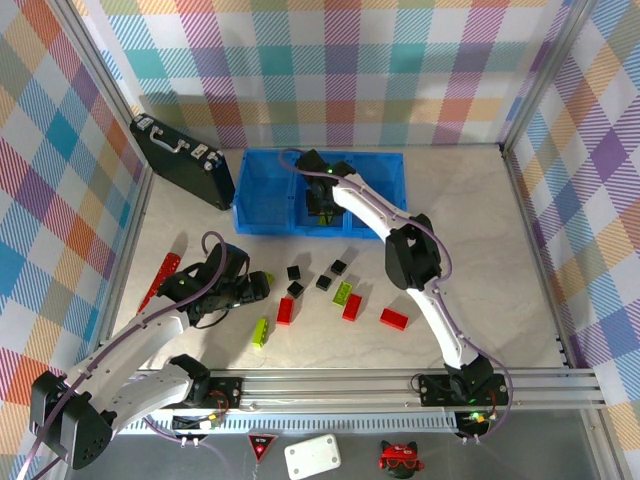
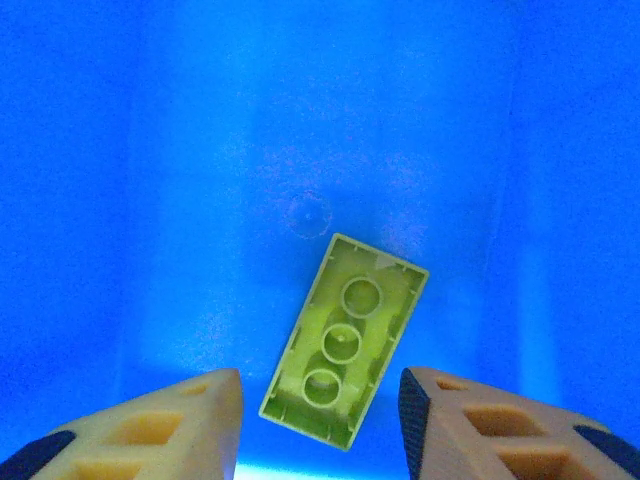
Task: Sort the legos into containers by color
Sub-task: Place the lego in the container.
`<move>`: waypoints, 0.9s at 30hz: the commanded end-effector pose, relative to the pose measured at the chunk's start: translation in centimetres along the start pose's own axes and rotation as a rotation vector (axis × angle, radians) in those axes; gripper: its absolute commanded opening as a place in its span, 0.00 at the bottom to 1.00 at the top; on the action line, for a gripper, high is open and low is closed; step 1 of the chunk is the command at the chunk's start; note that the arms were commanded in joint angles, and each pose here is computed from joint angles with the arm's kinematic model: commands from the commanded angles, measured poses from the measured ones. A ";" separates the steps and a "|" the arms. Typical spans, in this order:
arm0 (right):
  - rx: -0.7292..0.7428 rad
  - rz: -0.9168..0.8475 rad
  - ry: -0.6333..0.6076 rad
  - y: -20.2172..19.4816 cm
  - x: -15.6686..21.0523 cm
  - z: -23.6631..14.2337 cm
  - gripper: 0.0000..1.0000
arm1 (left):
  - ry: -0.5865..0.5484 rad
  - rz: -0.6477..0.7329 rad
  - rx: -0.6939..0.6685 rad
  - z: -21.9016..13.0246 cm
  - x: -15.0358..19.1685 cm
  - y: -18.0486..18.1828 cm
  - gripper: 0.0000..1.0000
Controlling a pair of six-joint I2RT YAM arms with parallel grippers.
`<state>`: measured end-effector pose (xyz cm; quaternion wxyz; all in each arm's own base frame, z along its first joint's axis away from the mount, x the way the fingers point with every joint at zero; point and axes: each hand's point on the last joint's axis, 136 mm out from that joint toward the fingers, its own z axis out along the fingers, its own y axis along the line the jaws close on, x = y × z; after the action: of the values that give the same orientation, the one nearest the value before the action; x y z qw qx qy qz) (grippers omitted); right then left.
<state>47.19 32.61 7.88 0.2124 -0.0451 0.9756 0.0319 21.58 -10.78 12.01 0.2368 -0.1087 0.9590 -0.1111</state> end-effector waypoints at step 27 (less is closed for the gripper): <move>0.023 0.035 -0.054 -9.7 8.9 -15.8 0.46 | 0.022 0.082 -0.015 3.4 -4.0 -5.3 0.76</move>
<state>34.14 22.44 17.02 0.2166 -0.0522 0.9745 0.0255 26.04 -14.33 11.12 0.2083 -0.0822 0.9701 -0.0936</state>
